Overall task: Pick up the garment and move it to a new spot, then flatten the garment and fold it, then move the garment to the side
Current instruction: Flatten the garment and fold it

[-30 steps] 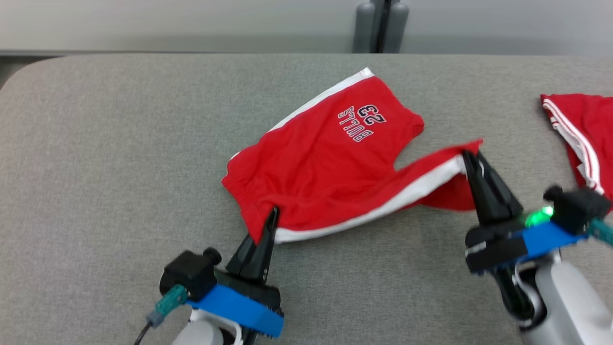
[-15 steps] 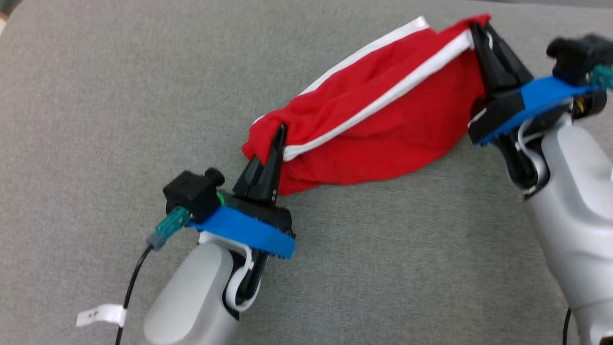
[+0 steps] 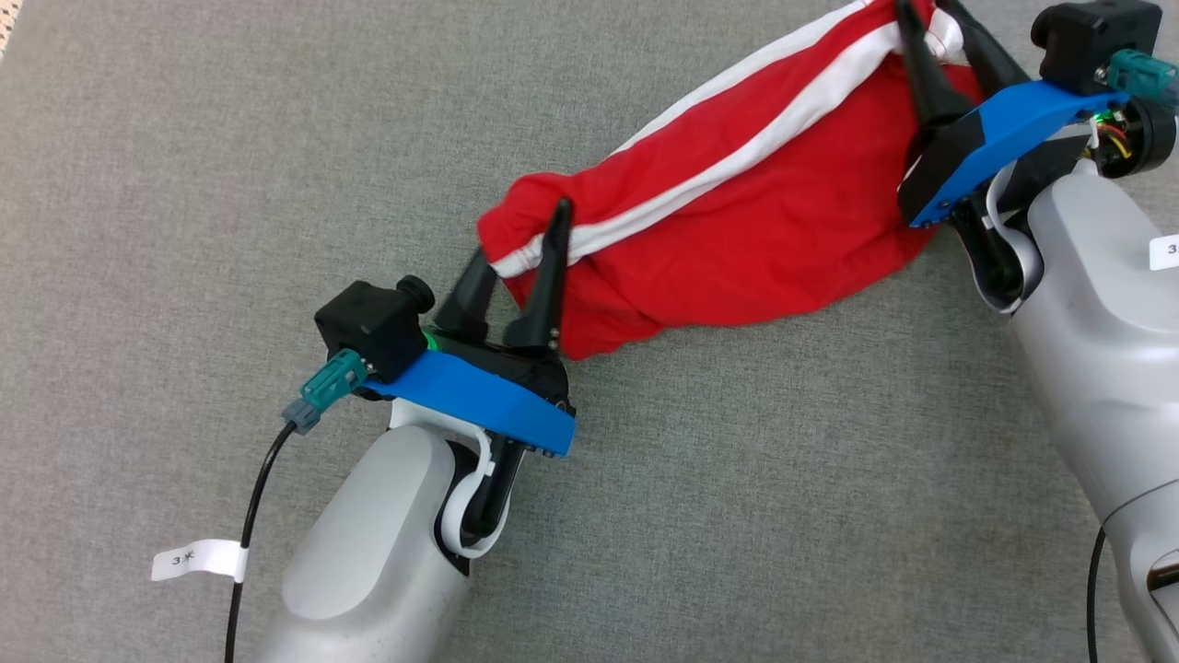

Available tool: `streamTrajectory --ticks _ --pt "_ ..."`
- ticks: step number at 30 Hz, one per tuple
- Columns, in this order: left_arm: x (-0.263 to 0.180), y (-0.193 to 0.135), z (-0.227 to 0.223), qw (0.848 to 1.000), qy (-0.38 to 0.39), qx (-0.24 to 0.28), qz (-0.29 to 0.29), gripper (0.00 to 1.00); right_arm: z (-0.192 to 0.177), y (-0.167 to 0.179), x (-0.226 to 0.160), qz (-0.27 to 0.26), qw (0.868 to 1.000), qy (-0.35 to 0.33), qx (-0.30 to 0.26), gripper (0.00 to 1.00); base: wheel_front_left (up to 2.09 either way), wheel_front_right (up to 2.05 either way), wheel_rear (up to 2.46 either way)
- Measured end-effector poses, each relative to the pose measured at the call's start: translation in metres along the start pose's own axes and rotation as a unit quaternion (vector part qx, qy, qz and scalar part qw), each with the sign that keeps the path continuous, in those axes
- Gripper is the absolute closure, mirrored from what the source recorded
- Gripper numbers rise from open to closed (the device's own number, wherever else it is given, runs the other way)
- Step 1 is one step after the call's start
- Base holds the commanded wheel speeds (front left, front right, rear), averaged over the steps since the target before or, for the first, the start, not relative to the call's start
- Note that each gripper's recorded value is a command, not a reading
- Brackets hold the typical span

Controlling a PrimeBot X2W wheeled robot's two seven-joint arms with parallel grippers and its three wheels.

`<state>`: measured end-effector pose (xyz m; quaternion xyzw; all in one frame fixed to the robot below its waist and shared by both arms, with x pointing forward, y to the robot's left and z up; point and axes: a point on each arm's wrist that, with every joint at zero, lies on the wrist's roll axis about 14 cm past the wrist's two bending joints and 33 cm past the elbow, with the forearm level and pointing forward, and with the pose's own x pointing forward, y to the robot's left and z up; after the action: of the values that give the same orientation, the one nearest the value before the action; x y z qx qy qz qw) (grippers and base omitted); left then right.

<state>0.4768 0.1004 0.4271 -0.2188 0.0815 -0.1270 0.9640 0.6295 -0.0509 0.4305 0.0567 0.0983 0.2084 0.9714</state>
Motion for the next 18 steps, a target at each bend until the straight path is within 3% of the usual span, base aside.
streamTrajectory --ticks 11,18 --pt "-0.027 -0.009 0.009 1.0 -0.017 0.007 0.003 0.0 0.008 -0.023 -0.018 -0.022 0.999 0.01 -0.032 0.0 0.0 0.0 0.0" --pt "-0.056 0.002 0.014 0.998 -0.027 0.038 0.031 0.0 -0.011 -0.034 -0.027 -0.031 0.997 0.047 -0.05 0.0 0.0 0.0 0.0"
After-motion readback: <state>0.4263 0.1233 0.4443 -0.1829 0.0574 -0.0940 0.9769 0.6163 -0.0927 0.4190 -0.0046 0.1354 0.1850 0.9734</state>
